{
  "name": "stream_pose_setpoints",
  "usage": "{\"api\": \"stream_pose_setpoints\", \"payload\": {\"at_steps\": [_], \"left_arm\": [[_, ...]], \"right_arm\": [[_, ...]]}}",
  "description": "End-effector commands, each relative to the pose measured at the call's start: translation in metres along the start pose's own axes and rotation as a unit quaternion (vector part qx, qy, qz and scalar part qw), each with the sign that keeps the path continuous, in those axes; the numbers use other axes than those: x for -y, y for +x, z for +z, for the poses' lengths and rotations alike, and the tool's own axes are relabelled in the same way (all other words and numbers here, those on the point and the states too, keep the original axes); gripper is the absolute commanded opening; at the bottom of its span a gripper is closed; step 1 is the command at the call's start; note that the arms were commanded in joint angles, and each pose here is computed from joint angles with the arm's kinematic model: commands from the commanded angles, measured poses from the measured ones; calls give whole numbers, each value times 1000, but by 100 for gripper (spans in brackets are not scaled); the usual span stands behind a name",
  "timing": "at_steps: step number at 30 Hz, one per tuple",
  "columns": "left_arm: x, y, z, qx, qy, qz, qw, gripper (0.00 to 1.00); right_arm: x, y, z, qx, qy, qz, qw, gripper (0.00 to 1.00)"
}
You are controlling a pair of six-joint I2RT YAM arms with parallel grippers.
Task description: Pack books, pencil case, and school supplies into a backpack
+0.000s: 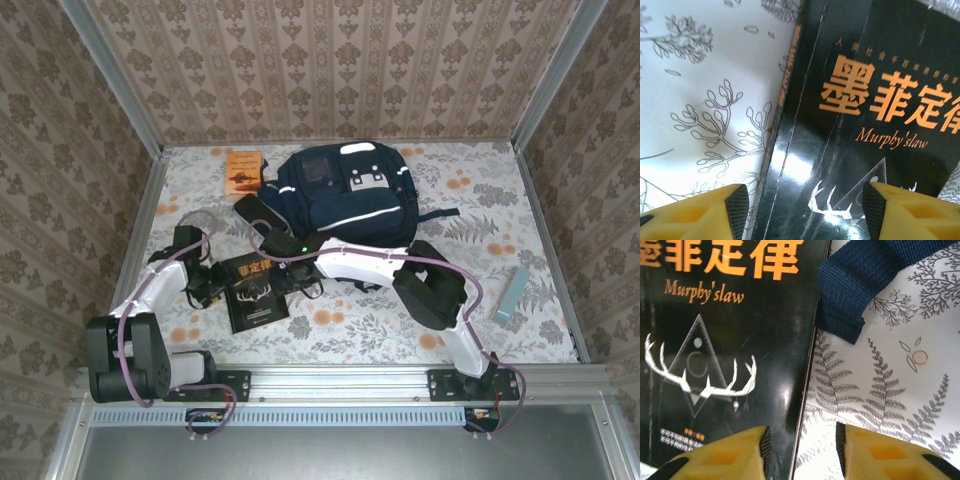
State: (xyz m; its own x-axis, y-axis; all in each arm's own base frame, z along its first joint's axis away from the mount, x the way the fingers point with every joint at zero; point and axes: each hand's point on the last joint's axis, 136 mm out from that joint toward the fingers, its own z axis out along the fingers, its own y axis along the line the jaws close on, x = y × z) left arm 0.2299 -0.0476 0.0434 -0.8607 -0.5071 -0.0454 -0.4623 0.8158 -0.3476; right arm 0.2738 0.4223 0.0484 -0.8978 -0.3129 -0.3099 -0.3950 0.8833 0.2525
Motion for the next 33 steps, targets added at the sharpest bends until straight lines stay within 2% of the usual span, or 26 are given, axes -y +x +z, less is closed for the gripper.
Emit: {"api": "stream_pose_setpoints", "payload": {"at_steps": [1, 6, 19, 22, 27, 33], "left_arm": [[-1, 6, 7, -12, 11, -4, 1000, 65], [-4, 10, 17, -23, 12, -11, 1000, 65], [19, 17, 21, -48, 81, -15, 995, 57], [30, 19, 18, -56, 111, -10, 992, 56], [64, 19, 5, -65, 206, 1, 976, 55], [79, 20, -7, -68, 246, 6, 967, 53]], "right_arm": [[2, 3, 7, -26, 12, -10, 1000, 38], [6, 9, 18, -41, 18, -9, 999, 37], [17, 28, 37, -75, 32, -6, 997, 36], [21, 31, 41, -82, 36, -4, 996, 34], [25, 35, 47, -91, 38, 2, 995, 33], [33, 37, 53, -98, 43, 7, 994, 32]]}}
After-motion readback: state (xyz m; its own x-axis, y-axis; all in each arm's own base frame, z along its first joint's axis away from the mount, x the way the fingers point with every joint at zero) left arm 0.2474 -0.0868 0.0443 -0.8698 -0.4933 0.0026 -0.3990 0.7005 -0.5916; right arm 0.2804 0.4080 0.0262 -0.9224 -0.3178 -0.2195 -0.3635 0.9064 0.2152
